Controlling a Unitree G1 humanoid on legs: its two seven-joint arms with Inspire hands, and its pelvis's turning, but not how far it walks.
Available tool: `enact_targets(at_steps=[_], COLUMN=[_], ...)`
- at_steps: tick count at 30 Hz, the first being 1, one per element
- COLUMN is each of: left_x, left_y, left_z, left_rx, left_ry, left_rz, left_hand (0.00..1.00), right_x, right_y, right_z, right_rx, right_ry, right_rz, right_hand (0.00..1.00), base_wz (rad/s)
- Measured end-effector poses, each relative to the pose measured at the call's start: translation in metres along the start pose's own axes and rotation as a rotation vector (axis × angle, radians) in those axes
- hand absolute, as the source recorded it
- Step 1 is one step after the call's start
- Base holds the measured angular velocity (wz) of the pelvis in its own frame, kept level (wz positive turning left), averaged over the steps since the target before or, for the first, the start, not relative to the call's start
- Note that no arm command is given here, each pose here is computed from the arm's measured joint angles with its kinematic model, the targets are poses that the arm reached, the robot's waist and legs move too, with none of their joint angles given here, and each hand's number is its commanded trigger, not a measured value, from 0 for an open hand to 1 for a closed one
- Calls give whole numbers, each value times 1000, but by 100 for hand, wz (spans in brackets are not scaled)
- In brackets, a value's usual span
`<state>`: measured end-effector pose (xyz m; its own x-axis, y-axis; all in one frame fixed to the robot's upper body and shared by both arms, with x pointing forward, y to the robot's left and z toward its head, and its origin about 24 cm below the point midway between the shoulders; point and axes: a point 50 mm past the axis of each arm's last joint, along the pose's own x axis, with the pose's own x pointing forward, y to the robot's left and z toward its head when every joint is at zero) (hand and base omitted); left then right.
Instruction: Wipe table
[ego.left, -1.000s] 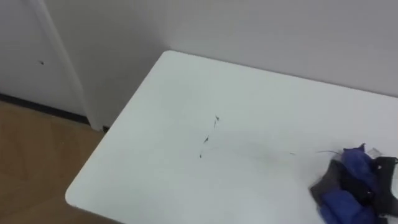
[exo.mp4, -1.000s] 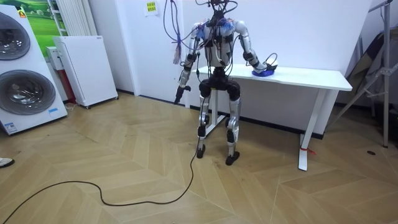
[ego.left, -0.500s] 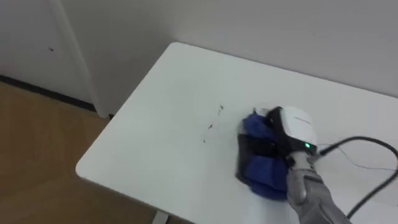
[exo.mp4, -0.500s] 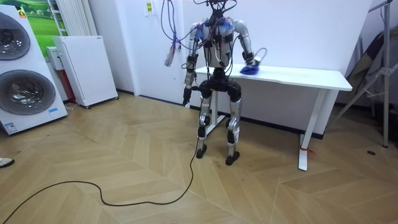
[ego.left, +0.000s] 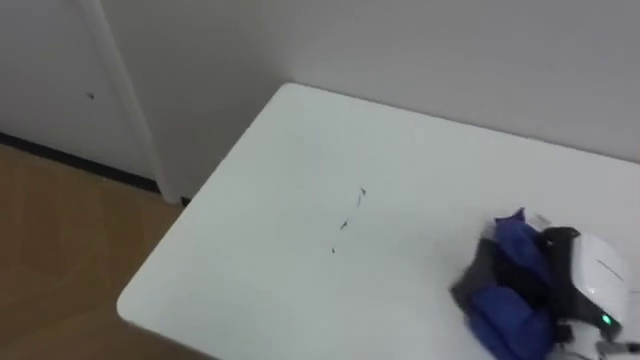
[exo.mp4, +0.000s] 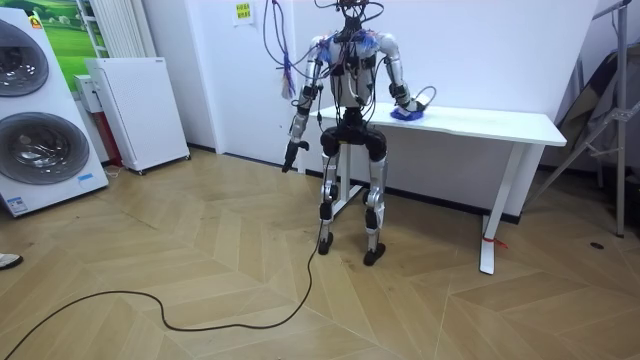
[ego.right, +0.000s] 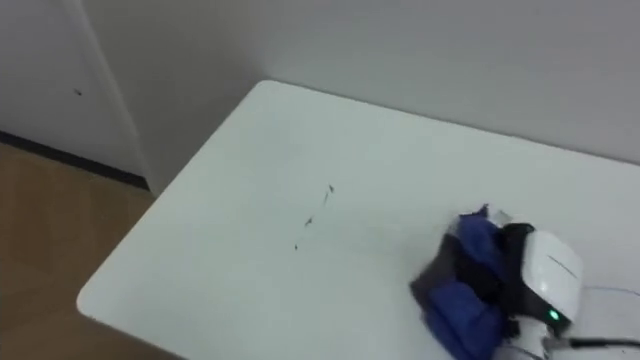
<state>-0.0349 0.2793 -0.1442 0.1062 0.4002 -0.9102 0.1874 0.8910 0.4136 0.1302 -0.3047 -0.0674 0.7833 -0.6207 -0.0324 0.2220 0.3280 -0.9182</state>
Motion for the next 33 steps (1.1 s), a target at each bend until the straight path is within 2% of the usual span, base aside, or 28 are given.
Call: enact_targets(at_steps=[4,8,10,12,13,15,17,20,22,24,27,29,31,33], left_x=[1,4,6,10,11,12,13,12,13,13,13,13,13,11], left_y=[-2,-13,-13,-7,-5,3,12,25,31,41,45,45,43,34], left_z=[7,26,37,53,59,83,92,95,87,87,76,68,63,43], left_rx=[21,90,89,91,104,124,133,143,145,143,174,167,161,167], left_ry=[-22,-61,-76,-108,-127,-191,-220,-243,-204,-198,-170,-150,-142,-109], left_rz=[-8,-48,-49,-40,-36,-23,-5,34,39,57,59,53,45,22], left_hand=[0,0,0,0,0,0,0,0,0,0,0,0,0,0], right_x=[6,24,37,55,57,61,66,86,89,87,81,82,81,67], right_y=[-3,5,14,21,21,10,-1,-11,-6,10,13,7,-1,-10], right_z=[-11,15,54,140,161,235,256,244,231,189,152,130,92,29], right_rx=[-30,-40,-59,-75,-60,-24,-16,-59,-69,-98,-58,-58,-74,-121], right_ry=[57,69,-40,-327,-386,-609,-688,-622,-572,-454,-360,-311,-204,-31], right_rz=[8,19,65,96,92,50,18,-9,9,80,85,68,56,63], right_hand=[100,100,100,100,100,100,100,100,100,100,100,100,100,100], base_wz=[-7,-24,-85,-70,-17,16,106,103,62,82,9,-58,-15,13])
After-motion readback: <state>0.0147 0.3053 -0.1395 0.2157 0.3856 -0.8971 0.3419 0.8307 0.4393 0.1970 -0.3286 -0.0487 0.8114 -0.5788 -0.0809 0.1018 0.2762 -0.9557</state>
